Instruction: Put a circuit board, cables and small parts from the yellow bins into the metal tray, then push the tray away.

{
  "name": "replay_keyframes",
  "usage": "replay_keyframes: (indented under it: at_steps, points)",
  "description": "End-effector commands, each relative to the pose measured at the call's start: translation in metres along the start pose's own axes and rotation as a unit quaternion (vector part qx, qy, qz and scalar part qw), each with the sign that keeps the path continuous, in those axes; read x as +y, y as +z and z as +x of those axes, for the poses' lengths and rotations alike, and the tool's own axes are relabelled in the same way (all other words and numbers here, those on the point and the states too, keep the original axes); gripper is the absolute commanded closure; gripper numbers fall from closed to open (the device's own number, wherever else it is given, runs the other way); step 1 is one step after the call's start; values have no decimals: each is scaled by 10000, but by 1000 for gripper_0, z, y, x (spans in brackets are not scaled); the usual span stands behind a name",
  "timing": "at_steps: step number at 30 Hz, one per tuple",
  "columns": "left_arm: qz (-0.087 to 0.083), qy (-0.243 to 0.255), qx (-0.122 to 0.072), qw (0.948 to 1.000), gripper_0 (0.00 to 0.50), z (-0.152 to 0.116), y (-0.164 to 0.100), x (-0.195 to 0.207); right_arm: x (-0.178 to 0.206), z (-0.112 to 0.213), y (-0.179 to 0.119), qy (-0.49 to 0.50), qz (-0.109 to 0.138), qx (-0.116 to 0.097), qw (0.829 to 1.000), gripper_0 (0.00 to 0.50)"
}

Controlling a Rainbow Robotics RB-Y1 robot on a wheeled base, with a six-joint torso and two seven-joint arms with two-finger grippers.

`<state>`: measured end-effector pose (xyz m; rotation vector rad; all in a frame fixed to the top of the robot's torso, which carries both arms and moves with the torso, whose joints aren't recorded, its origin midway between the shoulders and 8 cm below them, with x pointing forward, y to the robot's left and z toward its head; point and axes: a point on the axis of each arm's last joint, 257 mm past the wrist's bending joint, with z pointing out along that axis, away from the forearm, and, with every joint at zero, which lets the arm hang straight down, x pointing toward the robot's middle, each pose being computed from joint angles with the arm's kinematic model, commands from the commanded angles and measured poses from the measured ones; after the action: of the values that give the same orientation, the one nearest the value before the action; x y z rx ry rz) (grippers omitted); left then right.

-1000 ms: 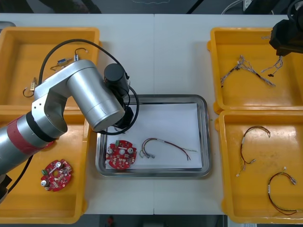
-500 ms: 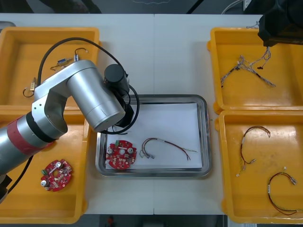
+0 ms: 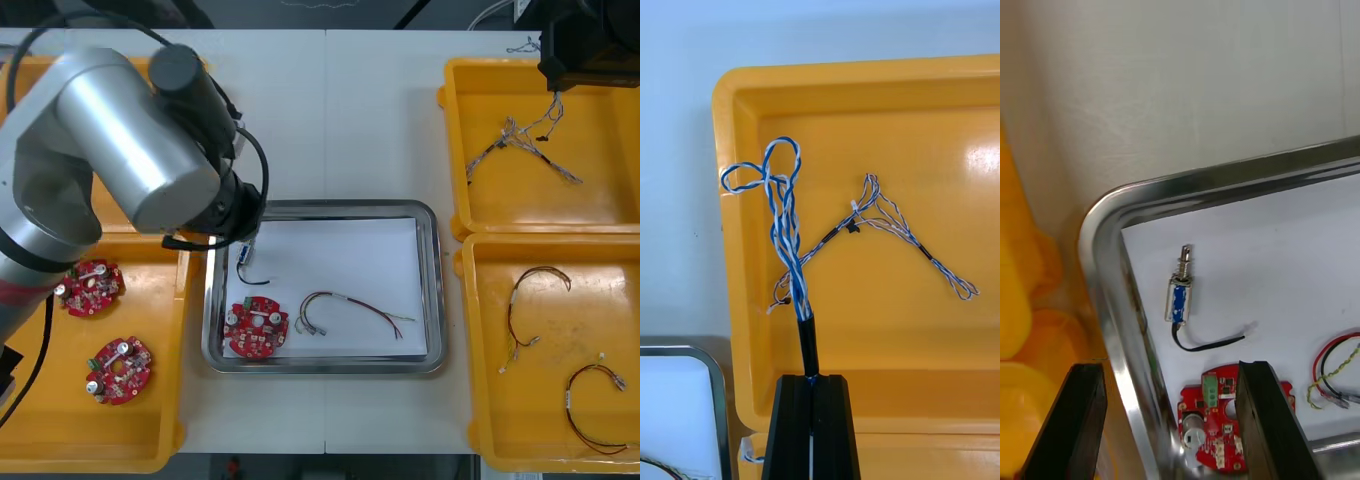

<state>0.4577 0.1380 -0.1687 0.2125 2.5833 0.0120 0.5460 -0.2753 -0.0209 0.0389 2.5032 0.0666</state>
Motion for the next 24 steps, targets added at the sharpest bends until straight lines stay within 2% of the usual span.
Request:
replay_keyframes:
  at_steps: [1,4,8,12,13,14,15,21,22,23,24]
  points:
    - [3,-587,-237,9980,0,-32,-48,37,4,-23,-29,-494,87,-363,9981,500]
    - [105,-636,-399,9971,0,-47,-64,56,8,-21,-29,-642,76,-356,9973,500]
    - [160,-608,-453,9970,0,-60,-81,92,25,-15,-29,-1099,128,-412,9930,500]
    - [36,-530,-427,9977,0,-66,-87,126,53,1,-30,-1656,-25,-453,9851,500]
    - [-59,-461,-360,9983,0,-66,-86,142,69,12,-32,-1920,-196,-475,9800,500]
    - [-59,-461,-360,9983,0,-66,-86,142,69,12,-32,-1920,-196,-475,9800,500]
    - [-142,-397,-261,9988,0,-64,-83,157,87,23,-34,-2132,-441,-476,9748,500]
    - [-570,-104,8,9983,0,-60,-73,208,135,52,-47,-2736,-1152,-459,9538,500]
    - [-570,-104,8,9983,0,-60,-73,208,135,52,-47,-2736,-1152,-459,9538,500]
    - [-635,-30,124,9979,0,-56,-70,222,146,61,-50,-2890,-1313,-462,9472,500]
    - [-659,30,158,9977,0,-56,-67,229,151,68,-50,-3004,-1372,-471,9427,500]
